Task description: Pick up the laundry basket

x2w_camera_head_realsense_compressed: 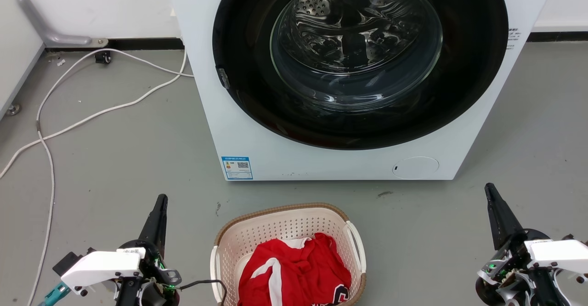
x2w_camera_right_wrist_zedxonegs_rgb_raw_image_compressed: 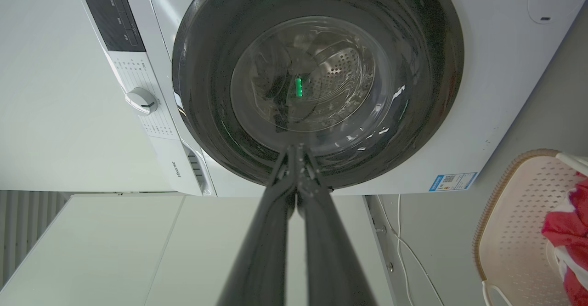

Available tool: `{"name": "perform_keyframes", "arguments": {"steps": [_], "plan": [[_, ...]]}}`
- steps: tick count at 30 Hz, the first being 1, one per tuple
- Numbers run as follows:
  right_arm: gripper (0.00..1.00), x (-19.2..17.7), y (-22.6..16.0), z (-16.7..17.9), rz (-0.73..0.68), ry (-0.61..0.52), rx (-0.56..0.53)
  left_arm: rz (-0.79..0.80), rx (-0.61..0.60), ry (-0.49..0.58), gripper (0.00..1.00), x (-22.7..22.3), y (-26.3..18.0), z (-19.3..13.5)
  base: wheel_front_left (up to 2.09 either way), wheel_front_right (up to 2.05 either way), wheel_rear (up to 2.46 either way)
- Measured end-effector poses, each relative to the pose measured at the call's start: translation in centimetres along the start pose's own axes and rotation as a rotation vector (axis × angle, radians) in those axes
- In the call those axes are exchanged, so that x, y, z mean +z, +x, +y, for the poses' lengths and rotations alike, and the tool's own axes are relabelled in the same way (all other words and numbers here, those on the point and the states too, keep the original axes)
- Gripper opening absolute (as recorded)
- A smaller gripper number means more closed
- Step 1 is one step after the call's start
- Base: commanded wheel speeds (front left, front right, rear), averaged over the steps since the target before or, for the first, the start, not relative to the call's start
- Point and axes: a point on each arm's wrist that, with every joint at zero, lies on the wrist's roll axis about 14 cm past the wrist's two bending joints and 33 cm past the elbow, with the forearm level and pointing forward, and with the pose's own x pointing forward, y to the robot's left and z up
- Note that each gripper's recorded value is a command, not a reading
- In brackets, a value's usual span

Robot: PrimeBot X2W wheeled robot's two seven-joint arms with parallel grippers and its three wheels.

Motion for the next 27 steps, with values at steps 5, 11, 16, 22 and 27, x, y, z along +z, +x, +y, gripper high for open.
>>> {"name": "perform_keyframes", "arguments": {"steps": [5,11,16,22,27], "plan": [[0.00,0.00,0.00,0.00,0.000,0.000,0.000,0.000,0.000,0.000,0.00,0.00,0.00,0.00,0.00,0.00,0.00],[0.00,0.00,0.00,0.00,0.000,0.000,0.000,0.000,0.000,0.000,0.00,0.00,0.00,0.00,0.00,0.00,0.00],[0.00,0.00,0.00,0.00,0.000,0.000,0.000,0.000,0.000,0.000,0.00,0.00,0.00,0.00,0.00,0.00,0.00],[0.00,0.00,0.00,0.00,0.000,0.000,0.000,0.000,0.000,0.000,0.00,0.00,0.00,0.00,0.00,0.00,0.00],[1.00,0.01,-0.04,-0.13,0.000,0.001,-0.004,0.000,0.004,-0.001,1.00,-0.01,-0.04,0.12,0.00,0.00,0.00]]}}
